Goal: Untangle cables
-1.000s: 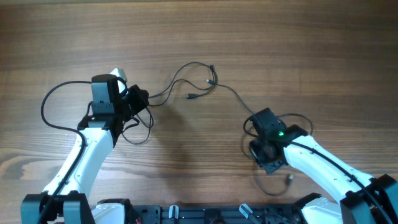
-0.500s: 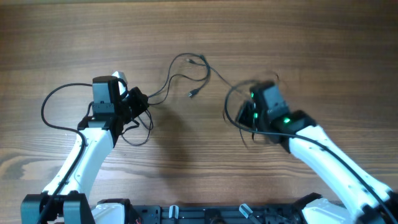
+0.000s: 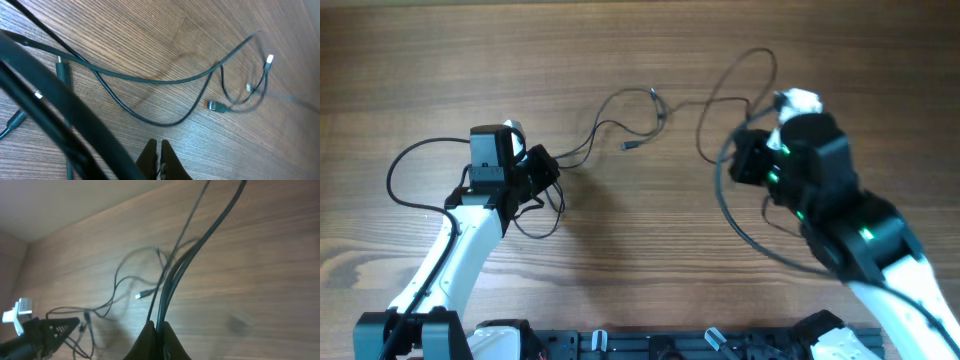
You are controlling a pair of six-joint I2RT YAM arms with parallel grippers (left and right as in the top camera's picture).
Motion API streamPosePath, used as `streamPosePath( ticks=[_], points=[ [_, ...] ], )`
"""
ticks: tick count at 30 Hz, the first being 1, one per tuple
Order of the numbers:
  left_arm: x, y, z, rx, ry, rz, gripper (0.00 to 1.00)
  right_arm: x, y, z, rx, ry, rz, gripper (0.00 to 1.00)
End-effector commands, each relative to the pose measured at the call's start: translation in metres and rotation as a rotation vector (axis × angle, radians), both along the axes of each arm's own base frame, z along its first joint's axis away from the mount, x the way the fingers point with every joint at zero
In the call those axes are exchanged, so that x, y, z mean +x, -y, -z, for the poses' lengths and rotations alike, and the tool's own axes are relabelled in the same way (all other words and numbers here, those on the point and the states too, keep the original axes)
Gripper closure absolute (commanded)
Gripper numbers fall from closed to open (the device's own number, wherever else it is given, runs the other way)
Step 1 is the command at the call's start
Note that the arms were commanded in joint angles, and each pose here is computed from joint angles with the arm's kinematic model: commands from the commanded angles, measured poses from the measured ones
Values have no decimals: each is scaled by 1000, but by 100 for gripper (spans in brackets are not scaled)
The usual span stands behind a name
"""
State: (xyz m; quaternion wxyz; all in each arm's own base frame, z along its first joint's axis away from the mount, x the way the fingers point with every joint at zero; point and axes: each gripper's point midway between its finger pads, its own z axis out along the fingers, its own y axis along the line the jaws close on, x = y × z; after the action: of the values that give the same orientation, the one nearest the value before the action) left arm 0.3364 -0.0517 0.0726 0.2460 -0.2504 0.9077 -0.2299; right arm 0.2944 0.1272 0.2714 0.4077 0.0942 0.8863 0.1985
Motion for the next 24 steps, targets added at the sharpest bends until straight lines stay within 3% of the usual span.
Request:
streamPosePath(
  ticks=[1, 8, 16, 19, 24],
  points=[
    [-1, 0, 3, 17, -3, 10, 96, -18, 40, -55, -19, 180, 130, 96],
    [-1, 0, 3, 17, -3, 10, 96, -49, 53, -88, 45, 290, 127, 96],
    [-1, 0, 3, 17, -3, 10, 96, -44, 24, -47, 56, 130, 4, 96],
    [-1, 0, 3, 17, -3, 10, 96, -37, 34, -5, 80, -66, 181, 96],
    [-1, 0, 3, 17, -4, 10, 96, -41, 70, 60, -61, -318, 485, 96]
  ],
)
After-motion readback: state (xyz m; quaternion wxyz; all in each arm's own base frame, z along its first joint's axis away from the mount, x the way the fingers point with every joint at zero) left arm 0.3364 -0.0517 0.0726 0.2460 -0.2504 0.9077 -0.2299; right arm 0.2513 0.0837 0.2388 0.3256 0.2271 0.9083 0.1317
